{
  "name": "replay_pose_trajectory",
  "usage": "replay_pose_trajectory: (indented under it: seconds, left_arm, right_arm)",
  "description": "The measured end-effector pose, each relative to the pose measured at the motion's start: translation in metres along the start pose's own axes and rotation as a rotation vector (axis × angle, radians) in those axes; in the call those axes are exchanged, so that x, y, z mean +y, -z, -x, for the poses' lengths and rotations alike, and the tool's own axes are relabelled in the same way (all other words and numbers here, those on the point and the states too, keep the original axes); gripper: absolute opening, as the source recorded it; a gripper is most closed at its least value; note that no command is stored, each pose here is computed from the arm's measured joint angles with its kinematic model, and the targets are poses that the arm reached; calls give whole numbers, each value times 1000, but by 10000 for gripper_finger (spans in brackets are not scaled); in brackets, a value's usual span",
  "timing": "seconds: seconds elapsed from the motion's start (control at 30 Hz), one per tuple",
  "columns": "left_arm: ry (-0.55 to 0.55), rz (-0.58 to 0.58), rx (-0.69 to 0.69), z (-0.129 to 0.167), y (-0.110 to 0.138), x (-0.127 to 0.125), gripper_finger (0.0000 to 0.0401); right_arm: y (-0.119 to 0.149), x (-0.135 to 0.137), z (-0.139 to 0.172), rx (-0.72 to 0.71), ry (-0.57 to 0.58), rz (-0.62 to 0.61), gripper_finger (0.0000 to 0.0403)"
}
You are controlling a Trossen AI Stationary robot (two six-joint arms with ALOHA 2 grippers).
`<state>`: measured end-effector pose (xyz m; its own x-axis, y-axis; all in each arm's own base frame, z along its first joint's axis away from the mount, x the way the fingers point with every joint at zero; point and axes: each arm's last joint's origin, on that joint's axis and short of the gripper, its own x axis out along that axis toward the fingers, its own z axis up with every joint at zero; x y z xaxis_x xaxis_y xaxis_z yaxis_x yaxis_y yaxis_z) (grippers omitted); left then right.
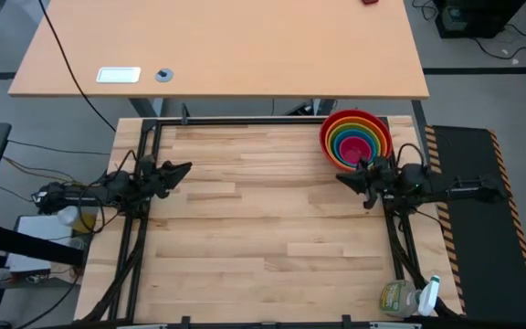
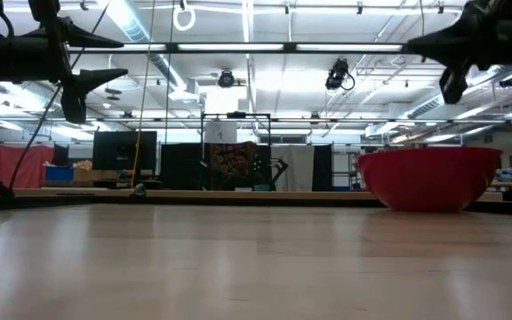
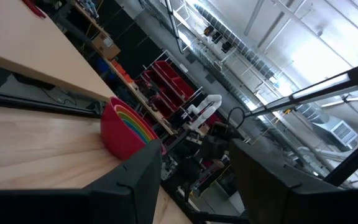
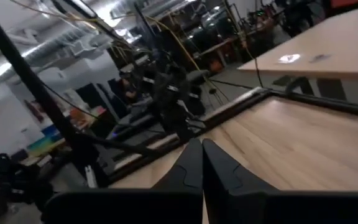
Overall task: Nest bowls inside each other
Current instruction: Return to Home Position
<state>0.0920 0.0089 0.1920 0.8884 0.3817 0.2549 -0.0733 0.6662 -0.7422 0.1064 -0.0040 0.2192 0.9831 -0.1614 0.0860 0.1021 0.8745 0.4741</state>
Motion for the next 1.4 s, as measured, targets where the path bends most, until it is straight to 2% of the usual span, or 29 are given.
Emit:
replay_pose_trajectory:
  seconds: [0.17, 0.3, 0.37, 0.63, 0.87, 0.97, 1.13, 1.2, 1.33, 1.4]
  left_arm:
    - [0, -18, 0, 0, 0, 0, 192]
    - [-11, -36, -8, 0, 0, 0, 192]
    - [-33, -44, -19, 0, 0, 2, 192]
    - [-109, -41, -1, 0, 3, 8, 192]
    - [-184, -47, 32, 1, 8, 15, 192]
    - [-191, -129, 59, 1, 9, 16, 192]
    - [-195, -205, 90, 1, 11, 18, 192]
    - [-192, -270, 97, 1, 11, 18, 192]
    - [-177, -577, 126, 1, 11, 18, 192]
    - [-172, -679, 136, 1, 11, 18, 192]
  right_arm:
    - [19, -8, -1, 4, 29, -21, 1]
    - [27, -12, 0, -69, -6, -25, 1]
    - [33, -17, 0, -85, 16, -25, 1]
    - [32, -17, 0, -76, 6, 24, 3]
    - [36, -21, 0, -59, 69, 33, 34]
    - [38, -22, -1, -32, 80, 79, 40]
    - [43, -24, 0, 24, 101, 207, 39]
    - [44, -25, 0, 39, 114, 279, 39]
    - [45, -27, 0, 66, 138, 480, 40]
    - [45, -27, 0, 68, 133, 517, 40]
